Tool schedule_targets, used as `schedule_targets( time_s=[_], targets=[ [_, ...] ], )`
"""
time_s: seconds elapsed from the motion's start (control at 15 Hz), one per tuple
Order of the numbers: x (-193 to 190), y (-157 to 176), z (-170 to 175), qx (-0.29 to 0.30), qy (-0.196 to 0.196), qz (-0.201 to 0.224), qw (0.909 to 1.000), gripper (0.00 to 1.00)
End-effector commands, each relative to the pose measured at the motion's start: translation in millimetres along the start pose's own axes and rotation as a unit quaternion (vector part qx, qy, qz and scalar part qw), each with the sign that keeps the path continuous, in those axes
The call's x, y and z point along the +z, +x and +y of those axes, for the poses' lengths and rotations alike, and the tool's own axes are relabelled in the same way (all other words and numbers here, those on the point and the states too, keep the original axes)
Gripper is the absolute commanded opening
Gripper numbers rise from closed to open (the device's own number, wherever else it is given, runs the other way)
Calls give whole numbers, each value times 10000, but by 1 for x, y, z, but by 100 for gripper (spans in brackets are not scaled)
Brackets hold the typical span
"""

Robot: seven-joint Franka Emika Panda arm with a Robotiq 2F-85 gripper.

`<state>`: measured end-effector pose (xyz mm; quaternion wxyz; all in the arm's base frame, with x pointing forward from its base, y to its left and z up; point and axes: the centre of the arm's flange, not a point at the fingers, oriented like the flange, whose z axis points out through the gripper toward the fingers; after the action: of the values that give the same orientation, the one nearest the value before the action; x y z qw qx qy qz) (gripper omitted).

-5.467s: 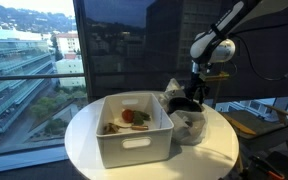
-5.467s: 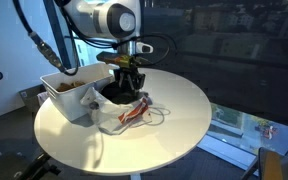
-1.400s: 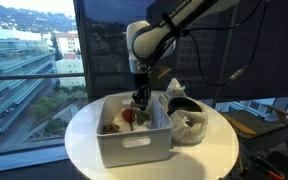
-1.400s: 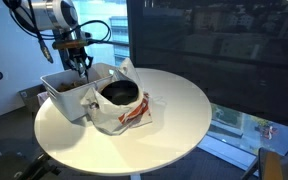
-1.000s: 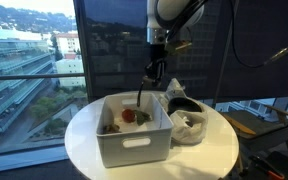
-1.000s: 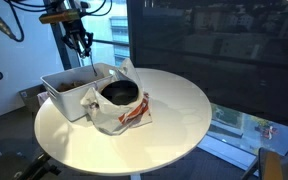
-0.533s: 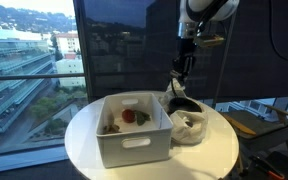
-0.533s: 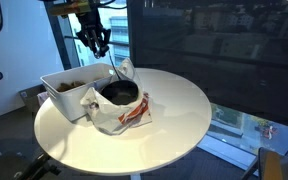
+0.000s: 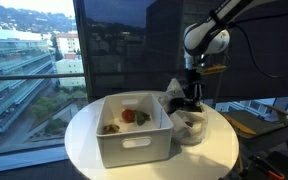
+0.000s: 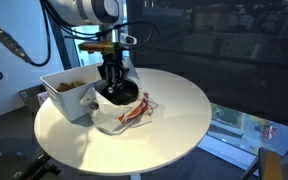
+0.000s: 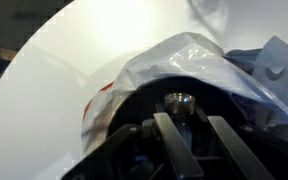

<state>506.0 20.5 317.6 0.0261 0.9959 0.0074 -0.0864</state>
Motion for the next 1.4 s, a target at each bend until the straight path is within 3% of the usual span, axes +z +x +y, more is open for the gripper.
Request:
schedule_targets(
  time_s=[0.0, 0.27, 0.67, 0.73, 0.87, 1.07, 1.2, 1.33],
  targets=[
    [39, 46, 4, -218, 228, 65, 9995, 8],
    [70, 66, 8, -602, 240, 678, 9956, 7],
    [98, 70, 19, -765, 273, 832, 9932, 7],
    [94, 64, 14, -793, 254, 819, 9932, 55],
    [66, 47, -1, -838, 225, 919, 9920, 61],
    [21, 21, -28, -869, 230, 1030, 9906, 84],
    [-8, 4, -48, -897, -25, 1185, 9889, 99],
    [-34, -8, -72, -1069, -158, 1389, 9844, 100]
  ],
)
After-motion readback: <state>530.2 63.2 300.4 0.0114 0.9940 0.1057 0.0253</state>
